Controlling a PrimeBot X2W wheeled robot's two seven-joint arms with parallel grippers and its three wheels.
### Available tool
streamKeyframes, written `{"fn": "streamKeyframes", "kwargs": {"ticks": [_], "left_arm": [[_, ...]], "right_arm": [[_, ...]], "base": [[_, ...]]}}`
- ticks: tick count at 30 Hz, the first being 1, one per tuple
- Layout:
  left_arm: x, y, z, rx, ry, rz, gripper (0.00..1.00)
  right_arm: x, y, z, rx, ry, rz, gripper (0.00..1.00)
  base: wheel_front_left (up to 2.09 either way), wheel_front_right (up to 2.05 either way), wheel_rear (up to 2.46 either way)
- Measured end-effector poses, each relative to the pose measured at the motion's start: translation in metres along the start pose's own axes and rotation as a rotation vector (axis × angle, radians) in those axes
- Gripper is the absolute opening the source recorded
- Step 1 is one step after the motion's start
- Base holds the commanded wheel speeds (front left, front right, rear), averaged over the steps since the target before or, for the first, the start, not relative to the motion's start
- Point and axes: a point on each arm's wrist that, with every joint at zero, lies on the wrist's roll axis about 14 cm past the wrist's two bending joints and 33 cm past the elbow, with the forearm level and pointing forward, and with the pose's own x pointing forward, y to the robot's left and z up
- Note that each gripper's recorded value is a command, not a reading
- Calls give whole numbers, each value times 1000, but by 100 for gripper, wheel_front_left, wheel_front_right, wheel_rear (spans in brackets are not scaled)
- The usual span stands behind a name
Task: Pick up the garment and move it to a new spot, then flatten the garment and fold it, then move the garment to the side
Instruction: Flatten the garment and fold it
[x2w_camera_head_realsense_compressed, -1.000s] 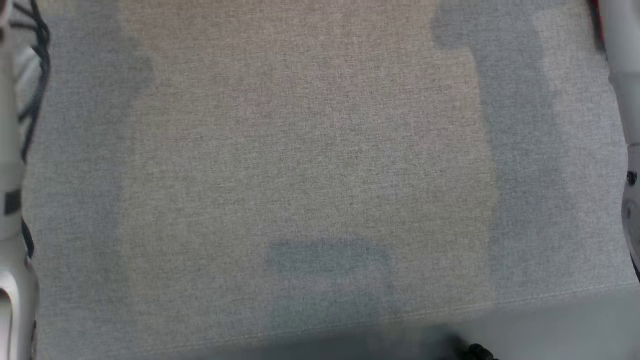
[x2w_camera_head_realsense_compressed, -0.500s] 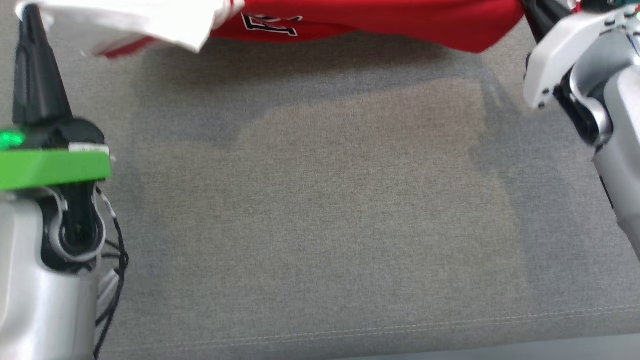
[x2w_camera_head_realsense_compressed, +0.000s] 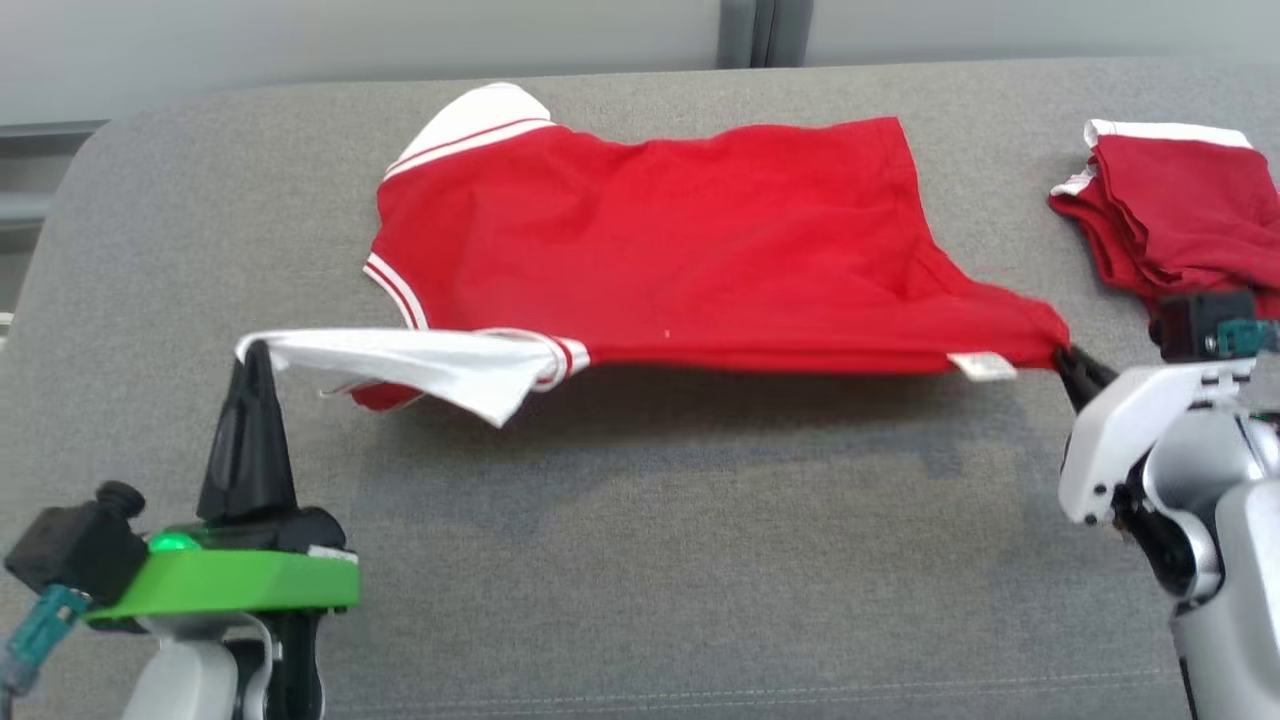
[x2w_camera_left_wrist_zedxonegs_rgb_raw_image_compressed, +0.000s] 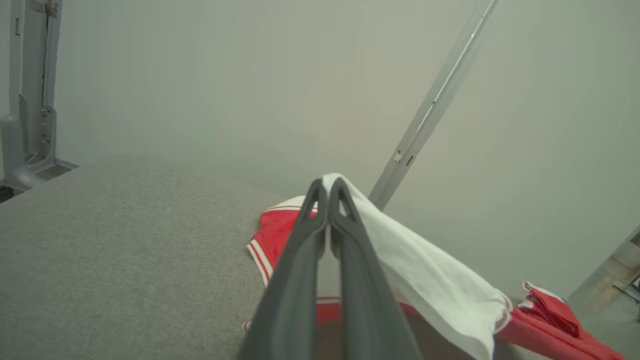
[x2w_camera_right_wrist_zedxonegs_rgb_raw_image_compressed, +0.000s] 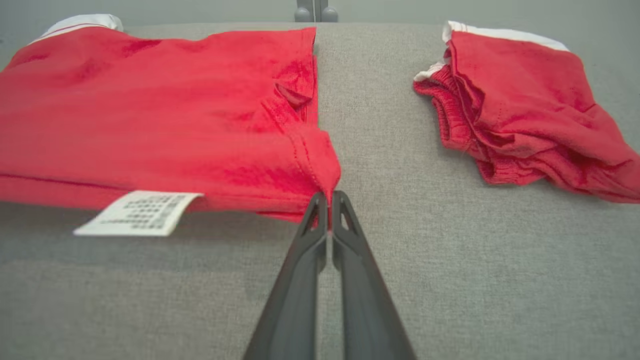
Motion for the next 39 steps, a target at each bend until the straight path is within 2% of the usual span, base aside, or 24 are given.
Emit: {"fn": "streamKeyframes", "kwargs": {"ticks": [1,8,14,23,29,34,39], "left_arm": [[0,0,0,0,0,0,0],[-43,2,-29,244,144,-27,0],[-80,11,-62,355,340,-29,0],[-129,29,-79,345,554,42,0],[-119,12,-71,291,526,9,0],[-86,-9,-75,362,527,-108,0],[-48,-15,-81,413,530,-153,0]], "right_arm": [[0,0,0,0,0,0,0],[-44,6,-40,81,79,-46,0],[-66,3,-62,128,102,-79,0],[-79,-1,-85,154,127,-103,0],[-72,2,-78,183,73,-89,0],[-58,7,-63,207,20,-63,0],[-38,15,-48,200,-2,-34,0]], "base": [[0,0,0],[0,0,0],[0,0,0],[0,0,0],[0,0,0],[0,0,0],[0,0,0]]}}
